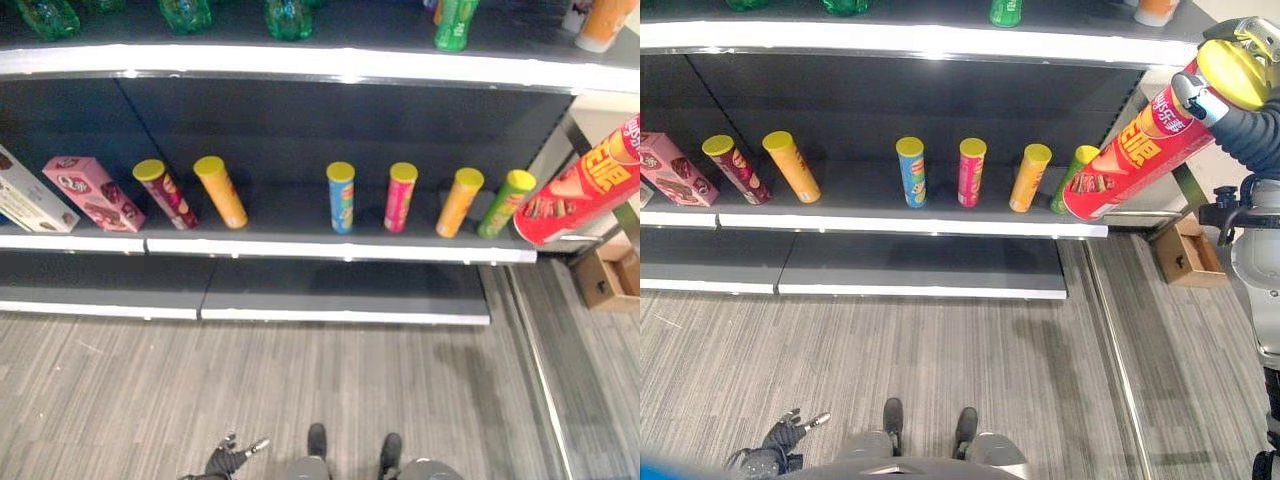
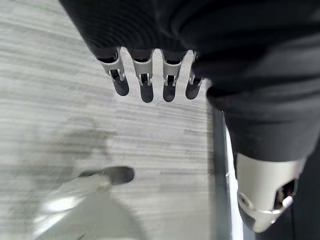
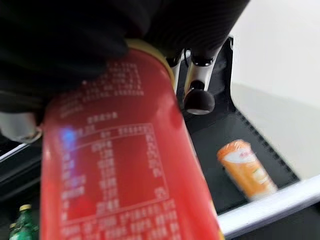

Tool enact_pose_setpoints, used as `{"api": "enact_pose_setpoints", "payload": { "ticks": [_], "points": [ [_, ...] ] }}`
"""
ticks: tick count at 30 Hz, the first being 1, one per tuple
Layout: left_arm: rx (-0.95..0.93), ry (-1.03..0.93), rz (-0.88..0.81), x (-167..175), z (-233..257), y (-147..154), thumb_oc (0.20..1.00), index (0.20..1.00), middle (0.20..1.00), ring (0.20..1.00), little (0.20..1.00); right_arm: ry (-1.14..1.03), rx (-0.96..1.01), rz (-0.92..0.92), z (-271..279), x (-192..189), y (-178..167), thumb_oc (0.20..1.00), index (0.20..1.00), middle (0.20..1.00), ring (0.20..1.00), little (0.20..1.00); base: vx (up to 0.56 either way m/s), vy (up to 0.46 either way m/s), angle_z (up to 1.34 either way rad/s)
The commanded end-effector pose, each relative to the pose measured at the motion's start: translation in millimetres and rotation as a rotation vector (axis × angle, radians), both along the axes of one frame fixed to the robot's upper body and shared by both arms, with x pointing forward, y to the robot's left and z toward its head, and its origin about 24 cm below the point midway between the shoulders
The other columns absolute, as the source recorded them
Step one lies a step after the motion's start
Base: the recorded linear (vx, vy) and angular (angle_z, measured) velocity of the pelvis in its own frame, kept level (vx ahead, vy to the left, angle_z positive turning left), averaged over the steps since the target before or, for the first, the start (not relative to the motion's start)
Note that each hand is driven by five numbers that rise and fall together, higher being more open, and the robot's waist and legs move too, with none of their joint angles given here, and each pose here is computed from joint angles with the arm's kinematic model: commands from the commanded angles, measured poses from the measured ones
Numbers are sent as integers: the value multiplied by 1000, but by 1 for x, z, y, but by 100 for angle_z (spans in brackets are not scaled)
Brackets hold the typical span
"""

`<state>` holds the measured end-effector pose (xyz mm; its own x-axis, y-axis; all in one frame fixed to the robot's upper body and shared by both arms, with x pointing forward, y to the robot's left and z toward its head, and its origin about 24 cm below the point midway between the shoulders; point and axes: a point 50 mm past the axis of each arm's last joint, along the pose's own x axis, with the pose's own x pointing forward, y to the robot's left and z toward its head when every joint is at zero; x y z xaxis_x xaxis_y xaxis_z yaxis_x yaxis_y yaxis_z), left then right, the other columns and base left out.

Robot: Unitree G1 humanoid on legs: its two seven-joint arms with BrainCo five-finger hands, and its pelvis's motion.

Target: Put the goods on the table back onto the shelves and tidy them up.

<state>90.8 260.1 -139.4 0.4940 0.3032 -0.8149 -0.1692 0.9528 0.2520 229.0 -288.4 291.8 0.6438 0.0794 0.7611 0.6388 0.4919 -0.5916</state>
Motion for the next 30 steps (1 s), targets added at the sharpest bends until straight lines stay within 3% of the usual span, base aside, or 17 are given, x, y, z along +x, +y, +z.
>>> {"api": "enact_pose_setpoints", "payload": {
  "ticks": [1,11,16,27,30],
  "points": [
    [57,-48,4,12,12,22,1000,1000,1000,1000,1000,-92,-32,97,26,-4,16,200,200,200,200,200,6,186,12],
    [93,-79,65,8,20,40,1000,1000,1000,1000,1000,-42,-36,97,16,-5,14,200,200,200,200,200,118,304,6],
    [107,-75,27,11,21,40,1000,1000,1000,1000,1000,-8,-27,31,8,-7,6,200,200,200,200,200,235,497,-24],
    [187,-72,-2,18,34,62,1000,1000,1000,1000,1000,29,25,56,-8,1,11,200,200,200,200,200,40,386,-11],
    [163,-62,5,19,29,56,1000,1000,1000,1000,1000,21,21,79,-4,1,14,200,200,200,200,200,69,325,9]
  ]
}}
